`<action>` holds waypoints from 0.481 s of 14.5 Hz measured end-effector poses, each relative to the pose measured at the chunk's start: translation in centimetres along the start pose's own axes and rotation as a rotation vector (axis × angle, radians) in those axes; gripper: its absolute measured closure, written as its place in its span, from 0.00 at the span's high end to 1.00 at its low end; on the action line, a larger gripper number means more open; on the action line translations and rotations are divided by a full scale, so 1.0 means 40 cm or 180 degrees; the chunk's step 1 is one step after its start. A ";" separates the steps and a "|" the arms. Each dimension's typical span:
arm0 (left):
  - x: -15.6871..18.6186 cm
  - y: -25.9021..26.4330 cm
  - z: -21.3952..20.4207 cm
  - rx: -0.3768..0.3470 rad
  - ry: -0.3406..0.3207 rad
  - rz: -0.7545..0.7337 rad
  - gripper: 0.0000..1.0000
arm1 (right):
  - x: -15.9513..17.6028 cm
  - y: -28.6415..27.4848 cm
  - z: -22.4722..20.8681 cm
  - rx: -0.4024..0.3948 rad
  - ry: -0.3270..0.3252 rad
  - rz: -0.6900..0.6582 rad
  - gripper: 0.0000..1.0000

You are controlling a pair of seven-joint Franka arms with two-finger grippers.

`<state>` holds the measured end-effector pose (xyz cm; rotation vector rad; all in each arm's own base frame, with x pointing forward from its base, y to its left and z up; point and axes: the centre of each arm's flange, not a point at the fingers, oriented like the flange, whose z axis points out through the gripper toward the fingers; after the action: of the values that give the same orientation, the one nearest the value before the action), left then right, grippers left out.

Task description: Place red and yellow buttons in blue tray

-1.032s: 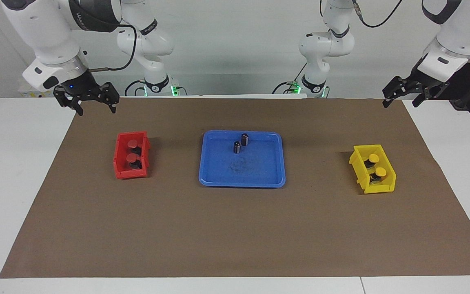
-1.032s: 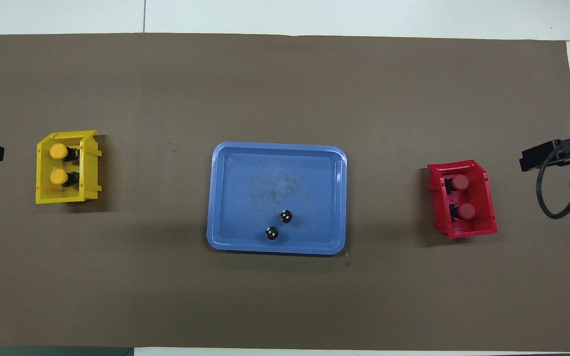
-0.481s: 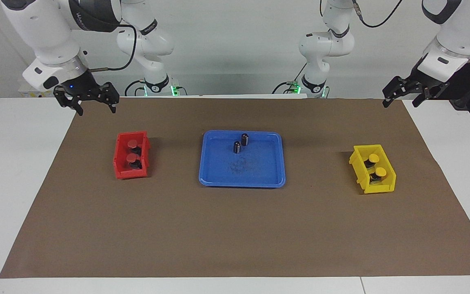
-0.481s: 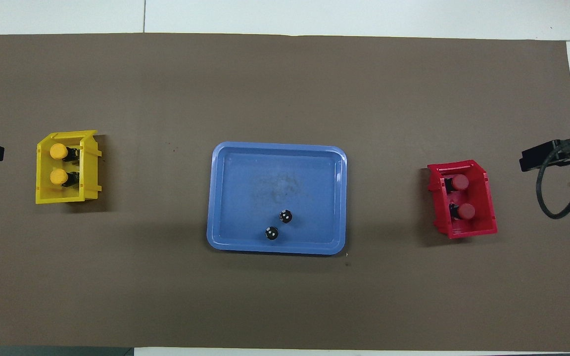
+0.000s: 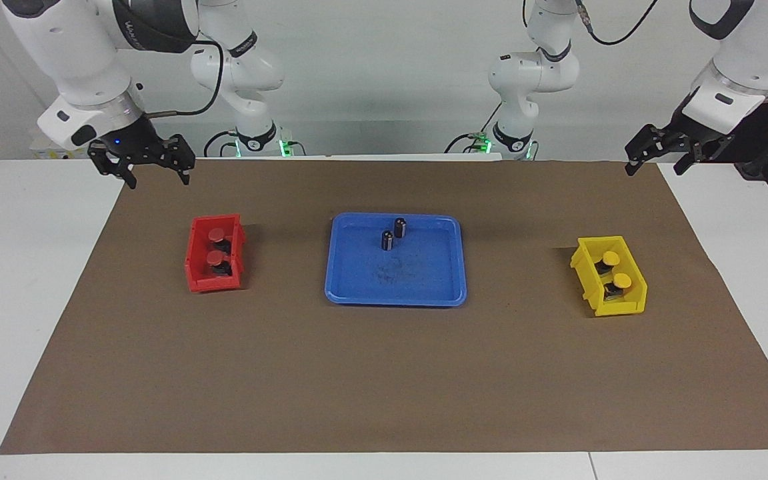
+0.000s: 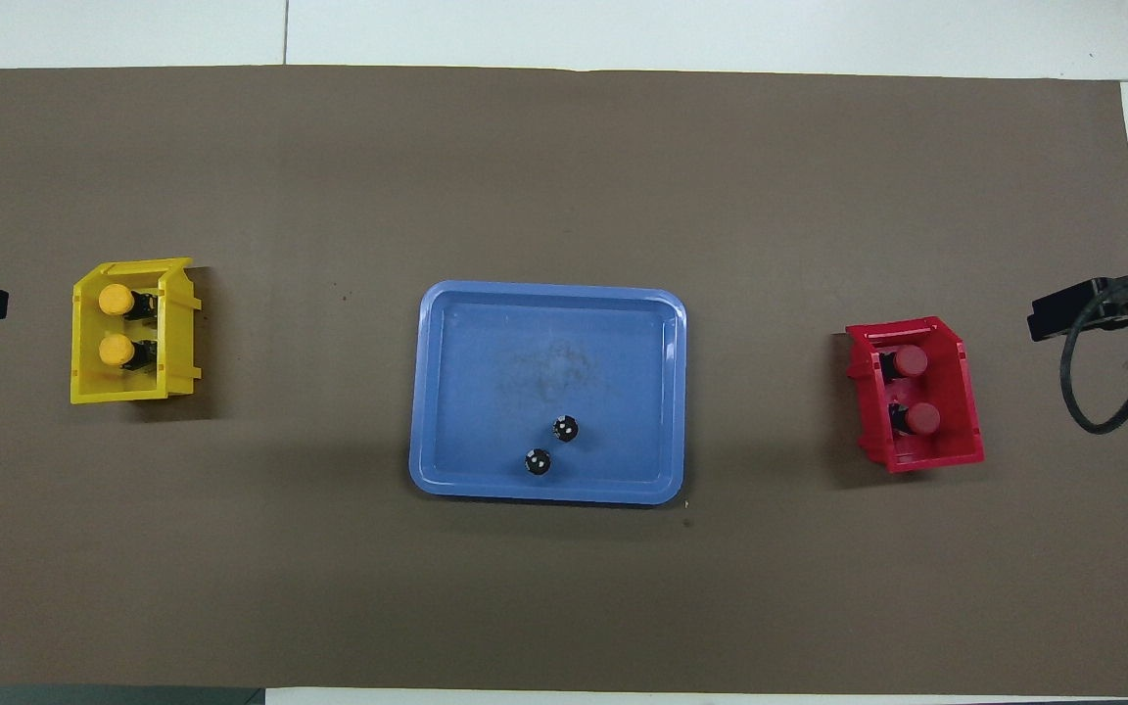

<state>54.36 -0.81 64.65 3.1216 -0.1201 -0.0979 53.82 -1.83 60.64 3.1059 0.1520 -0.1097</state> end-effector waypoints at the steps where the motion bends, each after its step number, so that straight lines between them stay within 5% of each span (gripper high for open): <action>1: 0.000 0.000 0.000 0.0000 0.0000 0.0000 1.00 | 0.004 -0.001 0.001 0.0000 0.0034 -0.0003 0.94; 7: 0.000 0.000 0.000 0.0000 0.0000 0.0000 1.00 | 0.047 -0.039 0.227 0.0123 0.0436 -0.0026 0.81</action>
<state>54.36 -0.81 64.65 3.1216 -0.1201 -0.0979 54.88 -0.38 51.40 3.1510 0.1678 0.1012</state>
